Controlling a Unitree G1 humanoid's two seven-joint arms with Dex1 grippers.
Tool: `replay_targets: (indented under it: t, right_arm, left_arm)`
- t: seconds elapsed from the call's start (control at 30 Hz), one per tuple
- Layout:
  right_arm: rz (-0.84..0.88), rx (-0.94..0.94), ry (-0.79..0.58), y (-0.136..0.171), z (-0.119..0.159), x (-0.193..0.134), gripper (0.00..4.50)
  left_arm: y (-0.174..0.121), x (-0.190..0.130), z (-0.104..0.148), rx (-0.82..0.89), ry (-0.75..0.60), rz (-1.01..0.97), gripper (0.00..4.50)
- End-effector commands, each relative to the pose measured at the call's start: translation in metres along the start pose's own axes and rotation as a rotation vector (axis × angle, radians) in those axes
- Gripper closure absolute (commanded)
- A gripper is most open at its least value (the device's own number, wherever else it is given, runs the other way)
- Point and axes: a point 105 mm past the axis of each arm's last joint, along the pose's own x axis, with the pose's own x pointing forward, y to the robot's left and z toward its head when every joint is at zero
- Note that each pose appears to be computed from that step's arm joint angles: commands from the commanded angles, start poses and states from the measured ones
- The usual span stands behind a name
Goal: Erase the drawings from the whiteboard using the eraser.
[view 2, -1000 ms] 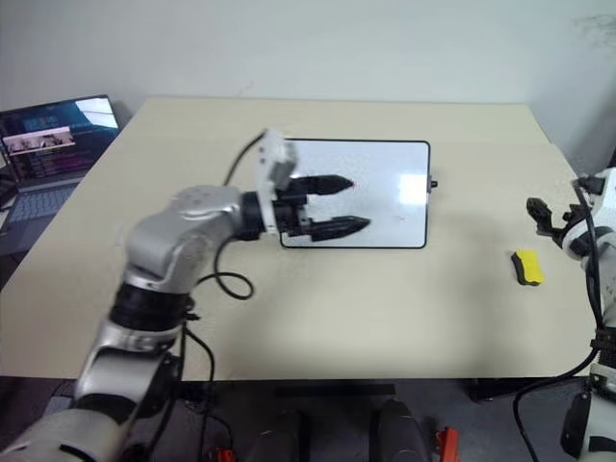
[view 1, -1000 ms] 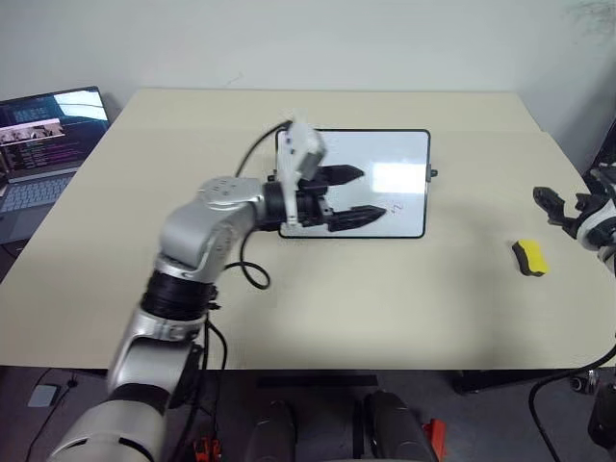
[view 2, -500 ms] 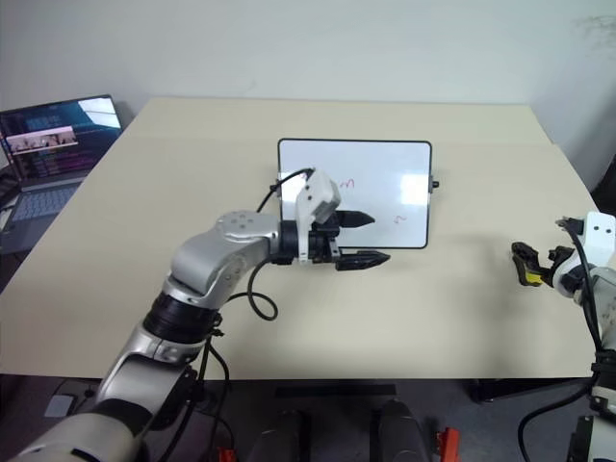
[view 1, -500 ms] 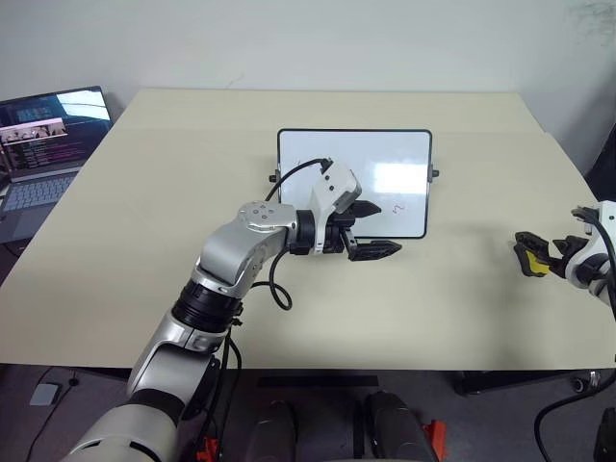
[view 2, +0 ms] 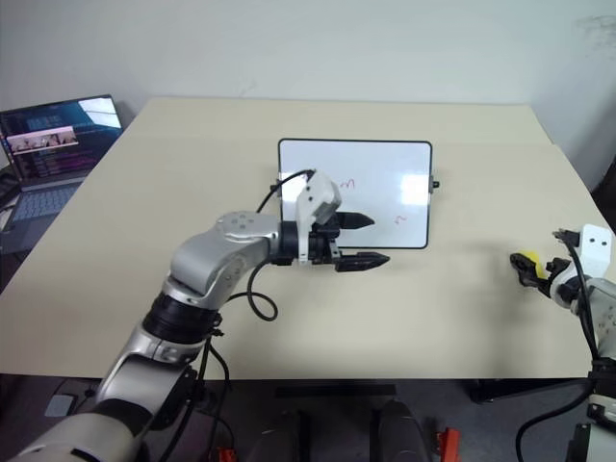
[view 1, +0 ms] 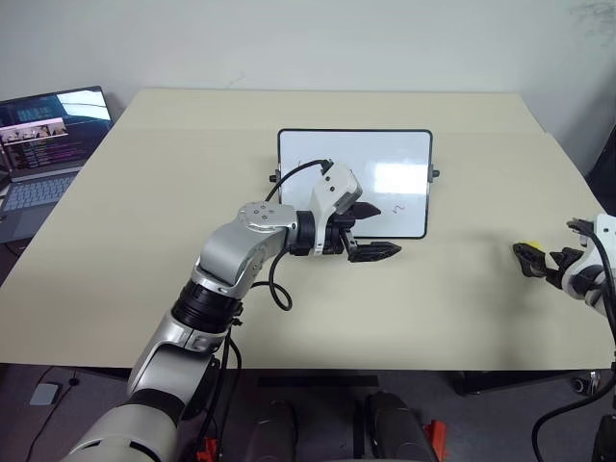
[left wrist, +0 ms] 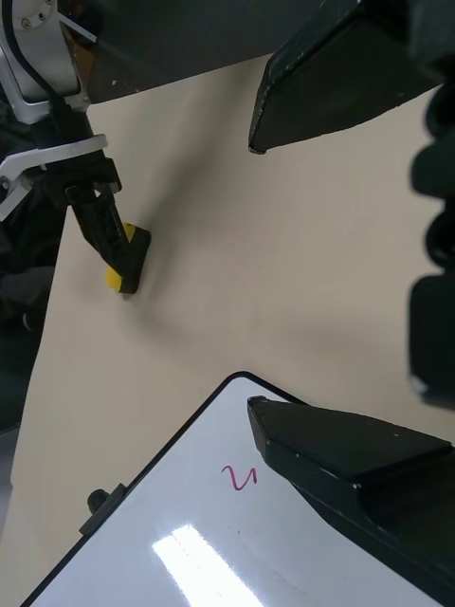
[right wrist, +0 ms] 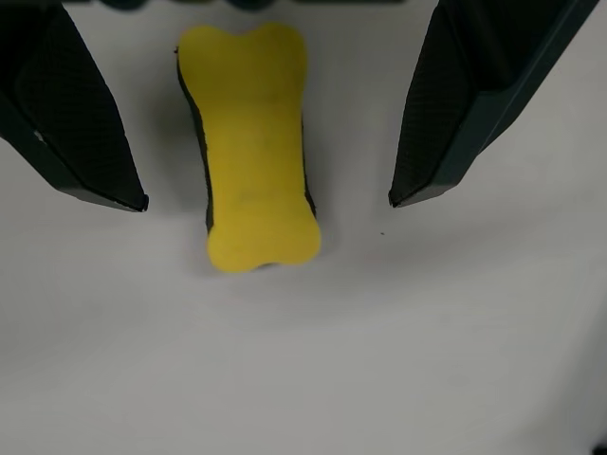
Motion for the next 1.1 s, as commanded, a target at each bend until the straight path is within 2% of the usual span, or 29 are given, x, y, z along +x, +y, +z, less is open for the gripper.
replay_targets:
  t: [0.03,0.07,0.13,0.4,0.43,0.63,0.77,0.9,1.0,1.1]
  right_arm:
    - [-0.031,-0.001,-0.042,-0.008,0.008,-0.003,0.03]
    - [-0.033,-0.001,-0.041,-0.009,0.007,-0.003,0.03]
    - [-0.037,-0.005,-0.036,-0.009,0.006,-0.002,0.61]
    - [-0.057,-0.011,-0.020,-0.011,0.000,0.002,3.46]
    - [-0.058,-0.011,-0.019,-0.011,0.000,0.002,3.57]
    - [-0.055,-0.014,-0.031,-0.008,0.003,0.003,3.59]
    - [-0.023,-0.040,-0.076,0.001,0.020,-0.001,3.62]
    - [0.049,-0.103,-0.171,0.025,0.057,-0.010,3.62]
    - [0.149,-0.191,-0.293,0.064,0.107,-0.025,3.62]
    - [0.233,-0.240,-0.365,0.097,0.136,-0.033,3.63]
  left_arm:
    - [-0.002,-0.003,0.013,0.050,-0.030,0.000,0.00]
    - [-0.002,-0.004,0.014,0.049,-0.030,0.000,0.00]
    - [-0.001,-0.004,0.013,0.049,-0.028,0.004,0.00]
    - [0.000,-0.005,0.011,0.047,-0.023,0.014,0.00]
    - [0.000,-0.005,0.012,0.047,-0.023,0.015,0.00]
    - [0.002,-0.007,0.012,0.050,-0.023,0.023,0.00]
    - [0.011,-0.012,0.013,0.052,-0.028,0.064,0.00]
    - [0.028,-0.031,0.016,0.056,-0.039,0.149,0.00]
    - [0.051,-0.066,0.017,0.072,-0.027,0.284,0.00]
    - [0.062,-0.088,0.011,0.077,-0.005,0.364,0.00]
